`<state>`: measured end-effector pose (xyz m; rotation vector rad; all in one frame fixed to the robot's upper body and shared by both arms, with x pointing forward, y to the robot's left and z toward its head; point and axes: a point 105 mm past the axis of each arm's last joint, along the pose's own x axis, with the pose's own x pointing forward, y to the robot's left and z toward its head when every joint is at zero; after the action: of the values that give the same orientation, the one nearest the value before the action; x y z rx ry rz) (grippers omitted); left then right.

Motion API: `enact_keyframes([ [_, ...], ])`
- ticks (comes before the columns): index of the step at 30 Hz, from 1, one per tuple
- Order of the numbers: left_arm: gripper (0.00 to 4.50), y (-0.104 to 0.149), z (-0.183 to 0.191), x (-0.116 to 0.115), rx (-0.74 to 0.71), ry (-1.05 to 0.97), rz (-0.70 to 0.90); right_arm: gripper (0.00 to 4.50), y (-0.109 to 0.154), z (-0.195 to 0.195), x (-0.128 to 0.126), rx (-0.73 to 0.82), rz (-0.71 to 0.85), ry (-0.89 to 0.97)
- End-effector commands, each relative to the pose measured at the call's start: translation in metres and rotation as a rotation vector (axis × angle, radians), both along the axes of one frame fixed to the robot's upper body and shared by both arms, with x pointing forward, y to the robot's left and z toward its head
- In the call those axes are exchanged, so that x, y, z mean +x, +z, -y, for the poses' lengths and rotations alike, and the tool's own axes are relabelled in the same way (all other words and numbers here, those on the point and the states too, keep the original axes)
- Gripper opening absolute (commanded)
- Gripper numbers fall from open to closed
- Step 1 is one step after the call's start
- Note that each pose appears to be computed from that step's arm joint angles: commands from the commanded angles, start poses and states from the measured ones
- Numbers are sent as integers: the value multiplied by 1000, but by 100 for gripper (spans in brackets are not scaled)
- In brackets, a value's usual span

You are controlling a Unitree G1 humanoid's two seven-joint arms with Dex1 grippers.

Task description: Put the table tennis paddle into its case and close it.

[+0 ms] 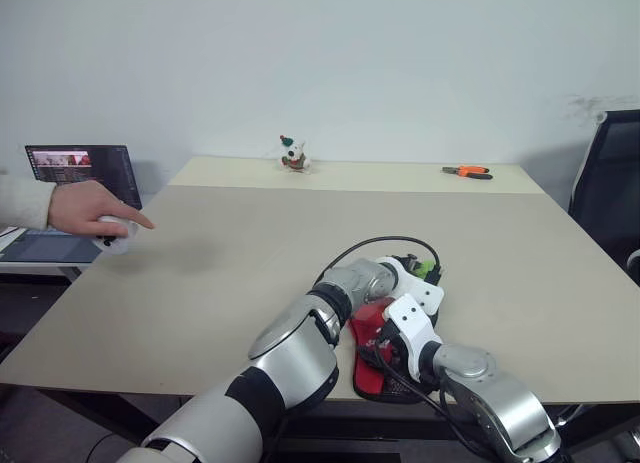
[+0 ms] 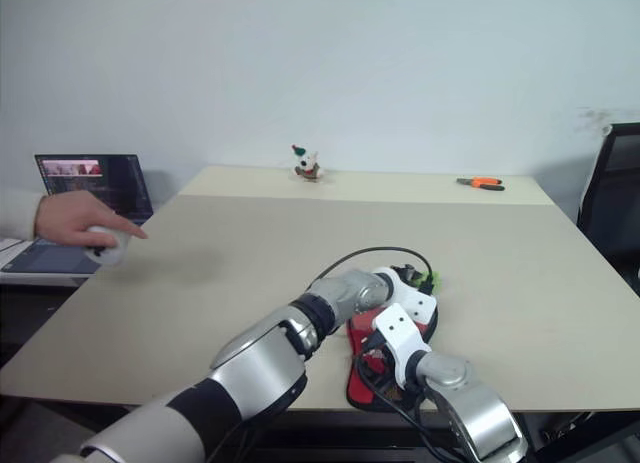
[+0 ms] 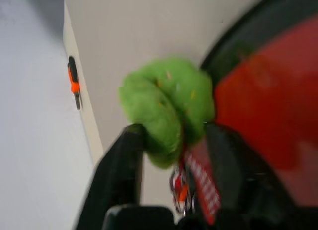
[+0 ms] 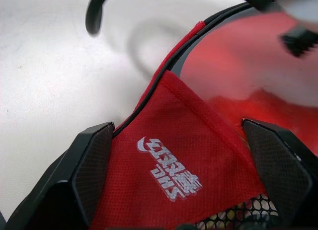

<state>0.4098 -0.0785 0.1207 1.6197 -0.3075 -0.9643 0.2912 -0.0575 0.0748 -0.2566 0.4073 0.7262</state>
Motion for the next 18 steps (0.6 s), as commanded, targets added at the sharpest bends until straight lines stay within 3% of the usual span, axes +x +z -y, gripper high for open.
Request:
enact_keyframes([
  [1,334,19,13,-3,-79,-30,4,450,-60,0,-27,-55,-287,34],
  [4,448,23,8,1,-114,-8,-4,450,-60,1,-24,-60,-282,39],
  [11,448,38,1,7,-209,15,-26,450,-59,3,-12,-69,-267,53],
  [18,448,85,-24,23,-500,75,-121,450,-54,3,3,-65,-247,65],
])
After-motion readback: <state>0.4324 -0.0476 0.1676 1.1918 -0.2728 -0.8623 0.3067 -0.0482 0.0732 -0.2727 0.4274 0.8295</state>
